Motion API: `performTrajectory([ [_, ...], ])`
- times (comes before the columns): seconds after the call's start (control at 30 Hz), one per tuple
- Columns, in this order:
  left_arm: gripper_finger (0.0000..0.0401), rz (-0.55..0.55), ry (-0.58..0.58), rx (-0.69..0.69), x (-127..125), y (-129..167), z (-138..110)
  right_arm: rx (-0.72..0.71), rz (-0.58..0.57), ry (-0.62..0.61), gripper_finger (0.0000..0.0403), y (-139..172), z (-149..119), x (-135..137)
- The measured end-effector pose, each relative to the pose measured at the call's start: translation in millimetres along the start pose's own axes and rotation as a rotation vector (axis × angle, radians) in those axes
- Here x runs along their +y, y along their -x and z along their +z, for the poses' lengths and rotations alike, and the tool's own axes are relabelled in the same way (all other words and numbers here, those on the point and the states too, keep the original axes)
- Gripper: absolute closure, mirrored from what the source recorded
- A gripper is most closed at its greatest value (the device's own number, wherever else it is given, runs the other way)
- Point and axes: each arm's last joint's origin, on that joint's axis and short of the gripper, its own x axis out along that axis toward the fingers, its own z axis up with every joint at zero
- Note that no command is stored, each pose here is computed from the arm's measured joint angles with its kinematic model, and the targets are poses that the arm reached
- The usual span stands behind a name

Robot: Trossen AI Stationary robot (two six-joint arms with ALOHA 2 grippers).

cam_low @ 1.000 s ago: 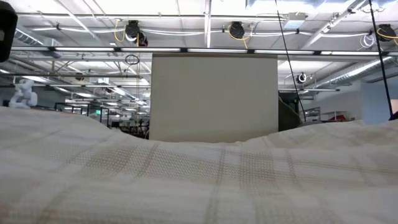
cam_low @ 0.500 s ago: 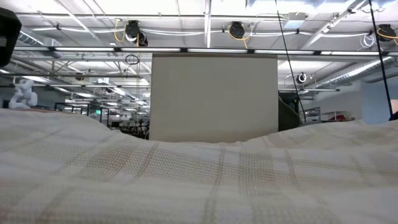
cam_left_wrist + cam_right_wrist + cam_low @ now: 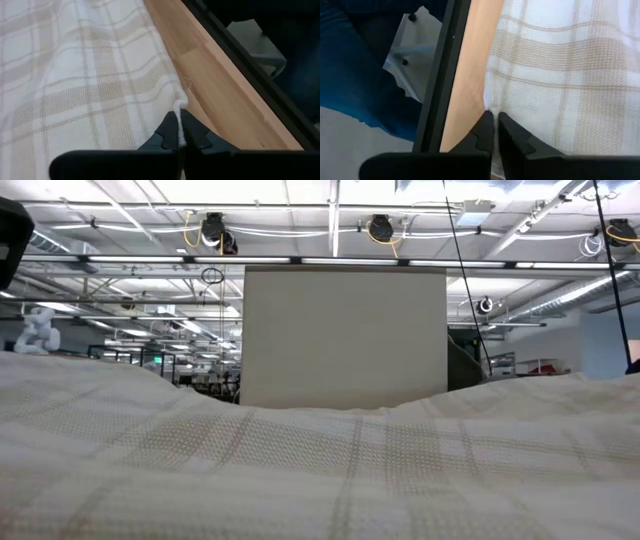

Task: Fold towel
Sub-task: Fold the white patterned towel

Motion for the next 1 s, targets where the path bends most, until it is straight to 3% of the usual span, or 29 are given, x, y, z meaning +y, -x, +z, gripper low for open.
performTrajectory([
  [0.23, 0.04, -0.008, 0.002, -0.007, -1, 0, 2, 0.004, 0.018, 0.017, 0.04, 2, 6, 7],
  [0.37, 0.04, -0.014, -0.058, -0.032, -3, 2, 12, 0.009, 0.014, 0.044, 0.0402, 18, 21, 20],
  [0.53, 0.04, 0.013, -0.115, -0.055, -2, 12, 30, 0.035, -0.078, 0.08, 0.0402, 44, 44, 33],
  [0.77, 0.04, 0.164, -0.121, -0.005, 3, 39, 41, 0.068, -0.227, 0.048, 0.0403, 82, 66, 39],
  [1.0, 0.04, 0.366, -0.037, 0.027, 8, 60, 38, 0.136, -0.339, -0.036, 0.0403, 95, 63, 32],
])
